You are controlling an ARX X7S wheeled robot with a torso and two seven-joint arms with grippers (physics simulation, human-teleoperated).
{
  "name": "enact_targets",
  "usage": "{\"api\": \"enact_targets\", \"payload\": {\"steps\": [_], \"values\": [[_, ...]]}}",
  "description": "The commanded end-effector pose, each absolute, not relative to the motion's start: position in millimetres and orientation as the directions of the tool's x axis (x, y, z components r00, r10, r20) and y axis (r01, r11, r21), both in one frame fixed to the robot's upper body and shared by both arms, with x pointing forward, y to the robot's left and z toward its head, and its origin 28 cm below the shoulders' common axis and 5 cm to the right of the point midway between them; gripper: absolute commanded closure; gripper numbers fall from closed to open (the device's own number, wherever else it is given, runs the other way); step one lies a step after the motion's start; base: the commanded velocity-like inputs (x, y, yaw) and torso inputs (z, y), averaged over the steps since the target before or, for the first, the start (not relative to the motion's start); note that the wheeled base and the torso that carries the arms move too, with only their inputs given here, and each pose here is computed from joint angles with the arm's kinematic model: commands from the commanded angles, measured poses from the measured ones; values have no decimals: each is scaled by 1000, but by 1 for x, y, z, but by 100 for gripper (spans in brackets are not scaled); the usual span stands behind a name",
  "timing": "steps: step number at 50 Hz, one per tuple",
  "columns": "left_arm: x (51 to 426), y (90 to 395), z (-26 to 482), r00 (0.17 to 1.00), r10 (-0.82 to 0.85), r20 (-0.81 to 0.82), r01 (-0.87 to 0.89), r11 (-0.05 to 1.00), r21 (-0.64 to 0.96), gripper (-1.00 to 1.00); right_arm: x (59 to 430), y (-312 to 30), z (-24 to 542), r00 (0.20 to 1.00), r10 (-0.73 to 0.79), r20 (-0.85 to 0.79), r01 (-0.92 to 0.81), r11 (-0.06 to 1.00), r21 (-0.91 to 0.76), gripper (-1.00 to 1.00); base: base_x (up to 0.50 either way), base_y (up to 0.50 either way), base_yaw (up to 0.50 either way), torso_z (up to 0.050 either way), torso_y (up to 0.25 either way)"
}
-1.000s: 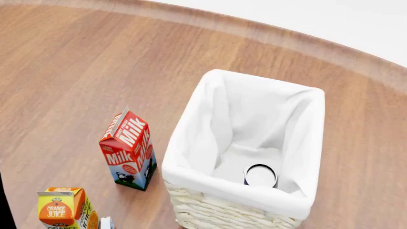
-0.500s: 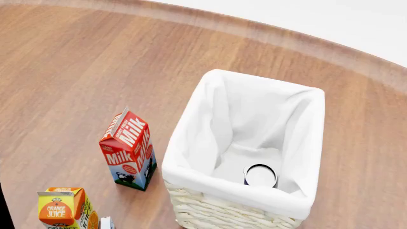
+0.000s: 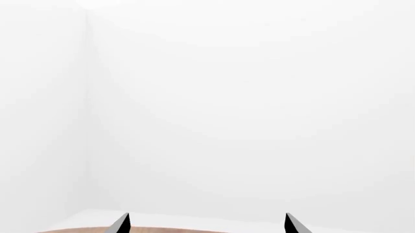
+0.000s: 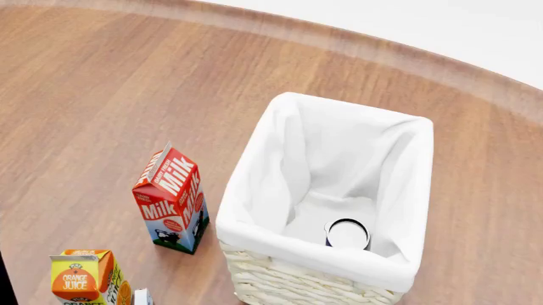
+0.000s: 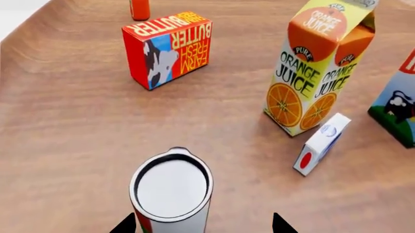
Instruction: Pick up the alphabet soup and the tomato sauce, and put them in the basket.
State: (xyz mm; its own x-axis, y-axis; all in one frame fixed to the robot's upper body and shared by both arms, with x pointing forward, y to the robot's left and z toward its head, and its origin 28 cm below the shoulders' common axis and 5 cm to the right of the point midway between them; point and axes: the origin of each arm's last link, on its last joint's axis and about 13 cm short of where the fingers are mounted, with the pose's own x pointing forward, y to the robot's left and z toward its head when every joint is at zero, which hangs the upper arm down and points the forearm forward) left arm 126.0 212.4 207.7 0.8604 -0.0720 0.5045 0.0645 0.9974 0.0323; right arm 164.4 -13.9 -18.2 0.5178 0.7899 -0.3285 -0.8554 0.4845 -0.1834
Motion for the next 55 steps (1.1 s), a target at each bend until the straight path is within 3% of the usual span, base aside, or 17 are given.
{"api": "enact_targets", "payload": {"steps": [1, 55], "values": [[126, 213, 209, 860, -70, 506, 62, 998, 32, -100, 167, -7, -21, 512, 791, -335, -859, 481, -177, -100, 0, 0, 0, 0, 0], [125, 214, 210, 859, -66, 508, 59, 998, 30, -100, 171, 16, -36, 458, 819, -345, -888, 439, -136, -100, 0, 0, 0, 0, 0]]}}
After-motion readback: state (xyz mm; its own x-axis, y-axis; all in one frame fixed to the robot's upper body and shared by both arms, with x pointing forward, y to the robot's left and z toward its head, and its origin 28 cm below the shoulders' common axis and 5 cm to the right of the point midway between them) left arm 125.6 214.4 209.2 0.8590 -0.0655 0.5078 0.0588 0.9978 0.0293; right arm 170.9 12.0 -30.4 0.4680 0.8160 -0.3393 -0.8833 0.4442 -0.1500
